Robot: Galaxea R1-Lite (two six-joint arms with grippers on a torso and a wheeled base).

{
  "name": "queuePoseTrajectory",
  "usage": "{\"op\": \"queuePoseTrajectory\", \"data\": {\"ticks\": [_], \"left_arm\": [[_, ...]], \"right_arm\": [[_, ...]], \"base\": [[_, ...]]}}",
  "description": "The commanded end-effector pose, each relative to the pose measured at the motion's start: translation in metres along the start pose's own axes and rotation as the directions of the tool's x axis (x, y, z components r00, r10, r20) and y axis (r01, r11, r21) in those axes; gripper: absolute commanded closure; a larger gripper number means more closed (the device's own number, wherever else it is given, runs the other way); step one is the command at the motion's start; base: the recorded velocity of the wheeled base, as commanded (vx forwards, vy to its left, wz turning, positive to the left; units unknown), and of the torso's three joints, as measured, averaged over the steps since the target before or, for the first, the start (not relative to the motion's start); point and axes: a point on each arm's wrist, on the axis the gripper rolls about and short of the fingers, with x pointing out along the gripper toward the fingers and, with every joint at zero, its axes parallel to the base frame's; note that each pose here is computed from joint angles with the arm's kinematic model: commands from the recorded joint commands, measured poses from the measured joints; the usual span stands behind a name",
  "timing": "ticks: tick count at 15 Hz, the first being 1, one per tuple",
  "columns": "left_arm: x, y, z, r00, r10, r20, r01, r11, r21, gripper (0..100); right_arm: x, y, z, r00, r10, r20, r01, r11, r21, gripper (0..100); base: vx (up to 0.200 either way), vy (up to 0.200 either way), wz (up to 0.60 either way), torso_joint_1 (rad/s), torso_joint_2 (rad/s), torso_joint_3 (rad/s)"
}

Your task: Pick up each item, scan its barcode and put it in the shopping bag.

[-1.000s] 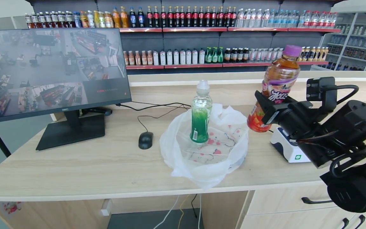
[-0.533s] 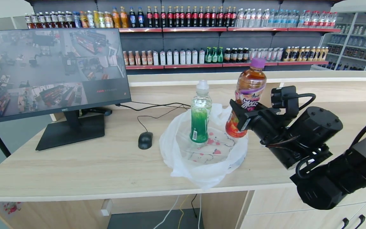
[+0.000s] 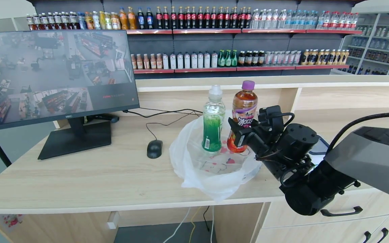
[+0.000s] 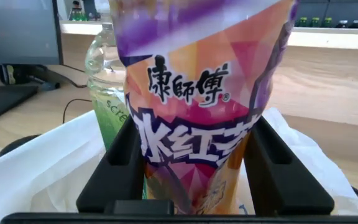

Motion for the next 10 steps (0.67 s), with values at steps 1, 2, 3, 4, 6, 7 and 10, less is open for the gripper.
{"op": "queuePoseTrajectory", "data": {"ticks": [1,2,3,4,6,7,10], "left_arm": [[0.000,0.000,0.000,1.000,0.000,0.000,0.000,1.000,0.000,0],[0.000,0.000,0.000,1.000,0.002,0.000,-0.002,1.000,0.000,0],[0.000,0.000,0.000,1.000,0.000,0.000,0.000,1.000,0.000,0],[0.000,0.000,0.000,1.000,0.002,0.000,-0.002,1.000,0.000,0],[0.000,0.000,0.000,1.000,0.002,0.000,-0.002,1.000,0.000,0],[0.000,0.000,0.000,1.000,0.000,0.000,0.000,1.000,0.000,0],[0.000,0.000,0.000,1.000,0.000,0.000,0.000,1.000,0.000,0]], "right_arm": [[0.002,0.000,-0.013,1.000,-0.001,-0.027,0.001,1.000,-0.002,100],[0.004,-0.001,-0.018,0.999,-0.003,-0.033,0.003,1.000,-0.005,100],[0.005,-0.002,-0.020,0.999,-0.006,-0.034,0.006,1.000,-0.006,100],[0.006,-0.004,-0.022,0.999,-0.011,-0.036,0.010,1.000,-0.007,100],[0.008,-0.009,-0.026,0.999,-0.023,-0.038,0.022,1.000,-0.010,100],[0.008,-0.011,-0.028,0.999,-0.028,-0.042,0.028,1.000,-0.012,100],[0.009,-0.015,-0.033,0.998,-0.036,-0.055,0.035,0.999,-0.016,100]], "base": [[0.000,0.000,0.00,0.000,0.00,0.000],[0.000,0.000,0.00,0.000,0.00,0.000],[0.000,0.000,0.00,0.000,0.00,0.000],[0.000,0.000,0.00,0.000,0.00,0.000],[0.000,0.000,0.00,0.000,0.00,0.000],[0.000,0.000,0.00,0.000,0.00,0.000],[0.000,0.000,0.00,0.000,0.00,0.000]]}}
